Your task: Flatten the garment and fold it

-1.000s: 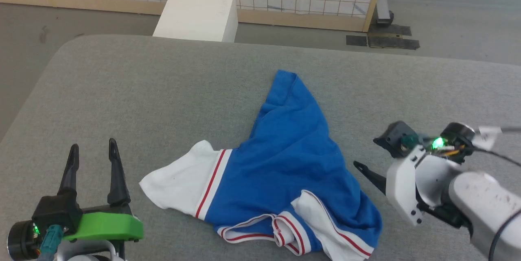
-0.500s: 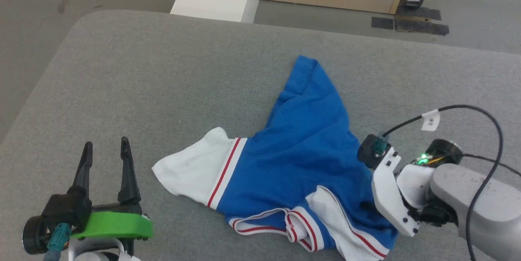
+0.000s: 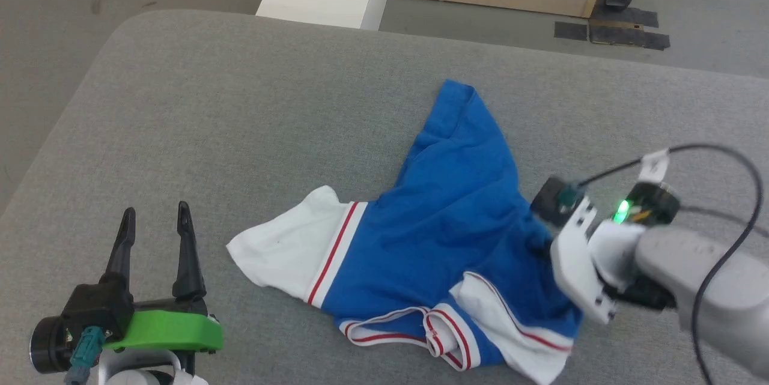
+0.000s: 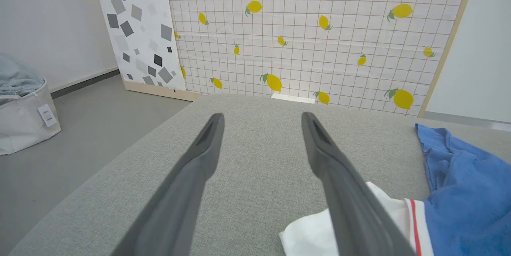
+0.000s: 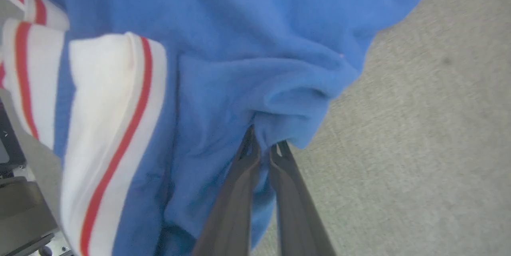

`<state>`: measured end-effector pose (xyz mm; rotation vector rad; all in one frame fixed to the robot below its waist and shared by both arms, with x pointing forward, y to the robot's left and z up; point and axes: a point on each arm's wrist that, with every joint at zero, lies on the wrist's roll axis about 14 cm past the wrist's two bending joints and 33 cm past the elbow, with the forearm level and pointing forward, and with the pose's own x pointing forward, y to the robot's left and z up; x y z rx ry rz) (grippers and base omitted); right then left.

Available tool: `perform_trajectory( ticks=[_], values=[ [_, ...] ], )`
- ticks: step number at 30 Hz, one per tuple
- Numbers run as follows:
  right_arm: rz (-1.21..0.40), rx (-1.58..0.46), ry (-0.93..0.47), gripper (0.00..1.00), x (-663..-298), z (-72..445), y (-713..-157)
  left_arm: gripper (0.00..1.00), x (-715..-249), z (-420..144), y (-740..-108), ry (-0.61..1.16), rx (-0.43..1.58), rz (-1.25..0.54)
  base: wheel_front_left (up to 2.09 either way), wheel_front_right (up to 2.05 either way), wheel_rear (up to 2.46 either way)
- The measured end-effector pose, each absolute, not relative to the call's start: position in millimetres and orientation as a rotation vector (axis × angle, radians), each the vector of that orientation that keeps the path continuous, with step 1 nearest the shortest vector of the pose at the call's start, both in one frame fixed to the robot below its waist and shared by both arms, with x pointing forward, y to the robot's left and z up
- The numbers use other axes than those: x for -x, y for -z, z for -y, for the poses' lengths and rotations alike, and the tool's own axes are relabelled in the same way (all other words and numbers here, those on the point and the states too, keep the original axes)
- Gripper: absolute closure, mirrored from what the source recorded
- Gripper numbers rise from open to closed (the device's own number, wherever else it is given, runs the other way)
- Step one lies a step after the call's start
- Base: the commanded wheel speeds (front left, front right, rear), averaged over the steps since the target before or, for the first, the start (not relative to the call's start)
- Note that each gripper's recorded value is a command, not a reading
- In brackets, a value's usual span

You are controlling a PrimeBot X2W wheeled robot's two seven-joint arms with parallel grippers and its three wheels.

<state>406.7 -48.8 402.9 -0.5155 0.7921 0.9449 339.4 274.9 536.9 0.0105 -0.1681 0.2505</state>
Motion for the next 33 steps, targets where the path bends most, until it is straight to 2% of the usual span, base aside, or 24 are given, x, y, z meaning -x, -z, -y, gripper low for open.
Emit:
perform_trajectory(
  ticks=[9, 12, 20, 21, 22, 26, 33],
  values=[
    [-0.514, 0.524, -0.838, 1.00, -500.3, 37.5, -486.0, 0.00, -352.5, -257.7, -538.7, -0.203, 0.005, 0.176, 0.00, 0.00, 0.00],
    [-0.507, 0.522, -0.821, 1.00, -519.6, 26.8, -481.9, 0.00, -358.8, -254.9, -537.4, -0.200, 0.008, 0.172, 0.00, 0.00, 0.00],
    [-0.589, 0.488, -0.793, 1.00, -541.4, 11.3, -419.4, 0.00, -364.7, -263.5, -524.7, -0.248, 0.010, 0.129, 0.00, 0.00, 0.00],
    [-0.600, 0.484, -0.797, 0.63, -541.1, 8.7, -411.4, 0.00, -364.8, -265.4, -524.0, -0.254, 0.005, 0.126, 0.00, 0.00, 0.00],
    [-0.604, 0.481, -0.806, 0.00, -539.7, 5.9, -407.0, 0.00, -364.9, -267.2, -524.5, -0.260, 0.001, 0.127, 0.00, 0.00, 0.00],
    [-0.508, 0.479, -0.853, 0.00, -539.2, -7.7, -413.9, 0.00, -362.5, -274.7, -526.8, -0.284, -0.019, 0.131, 0.00, 0.00, 0.00],
    [-0.298, 0.510, -0.875, 0.00, -544.6, -2.5, -473.3, 0.00, -353.2, -276.3, -537.2, -0.283, -0.048, 0.158, 0.00, 0.00, 0.00]
  ],
)
